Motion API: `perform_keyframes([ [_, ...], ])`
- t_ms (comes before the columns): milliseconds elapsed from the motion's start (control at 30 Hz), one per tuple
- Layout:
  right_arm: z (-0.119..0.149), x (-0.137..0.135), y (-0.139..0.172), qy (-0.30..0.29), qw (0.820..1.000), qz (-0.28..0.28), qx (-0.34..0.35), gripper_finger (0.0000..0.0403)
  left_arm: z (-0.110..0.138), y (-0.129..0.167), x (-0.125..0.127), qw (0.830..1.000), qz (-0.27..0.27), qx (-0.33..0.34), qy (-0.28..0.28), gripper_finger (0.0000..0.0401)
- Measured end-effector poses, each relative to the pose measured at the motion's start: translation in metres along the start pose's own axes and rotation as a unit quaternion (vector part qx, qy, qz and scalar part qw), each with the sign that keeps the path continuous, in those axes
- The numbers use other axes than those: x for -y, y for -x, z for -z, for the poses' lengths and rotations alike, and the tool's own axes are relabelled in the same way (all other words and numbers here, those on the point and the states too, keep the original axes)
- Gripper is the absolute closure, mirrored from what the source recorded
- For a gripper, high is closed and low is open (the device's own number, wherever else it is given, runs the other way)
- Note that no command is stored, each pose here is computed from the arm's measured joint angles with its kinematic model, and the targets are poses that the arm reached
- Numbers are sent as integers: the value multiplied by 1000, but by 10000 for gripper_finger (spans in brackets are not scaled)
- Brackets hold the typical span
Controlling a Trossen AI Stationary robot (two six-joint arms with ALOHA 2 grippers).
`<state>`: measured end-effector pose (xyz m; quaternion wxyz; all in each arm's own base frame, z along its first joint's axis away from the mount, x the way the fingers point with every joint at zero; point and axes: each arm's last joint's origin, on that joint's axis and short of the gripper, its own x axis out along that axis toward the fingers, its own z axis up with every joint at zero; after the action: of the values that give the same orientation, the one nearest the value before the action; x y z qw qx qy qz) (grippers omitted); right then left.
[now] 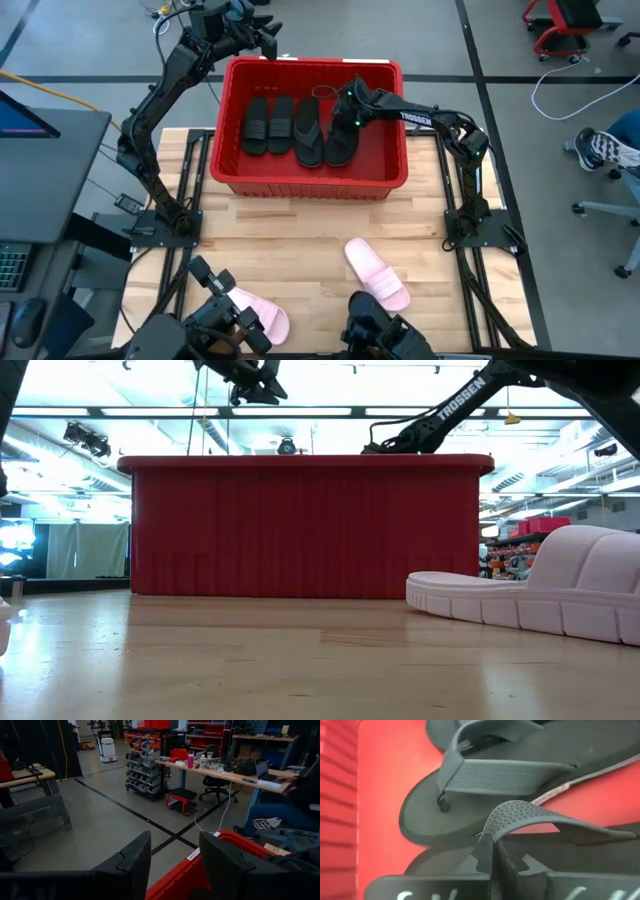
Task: Pick and place slides into bin
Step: Adjust the slippers and slides in the red container, then put the right pink slide into the red container
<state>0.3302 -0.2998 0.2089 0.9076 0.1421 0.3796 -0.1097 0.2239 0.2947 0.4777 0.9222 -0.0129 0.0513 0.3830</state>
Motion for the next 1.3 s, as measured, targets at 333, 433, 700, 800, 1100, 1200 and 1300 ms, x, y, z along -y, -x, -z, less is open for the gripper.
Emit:
perform_keyframes([
  [333,2,-3,-1,69,997,9,-18,379,0,0,0,1000,0,-1,1,229],
  [433,2,-3,-1,69,997,6,-18,354,1,0,0,1000,0,-4,1,229],
  [700,6,-7,4,23,999,-3,-41,288,3,0,0,1000,1,-13,2,227],
  [800,3,-13,20,19,998,3,-52,284,8,0,0,999,2,-41,0,227],
  [1100,-28,-53,116,21,999,2,42,284,16,5,25,984,155,-88,-14,229],
  [1200,-30,-75,147,12,997,-50,64,284,19,12,44,958,270,-101,-18,228],
  [1300,-25,-100,168,-7,992,-114,50,284,26,17,65,932,337,-135,-24,228],
])
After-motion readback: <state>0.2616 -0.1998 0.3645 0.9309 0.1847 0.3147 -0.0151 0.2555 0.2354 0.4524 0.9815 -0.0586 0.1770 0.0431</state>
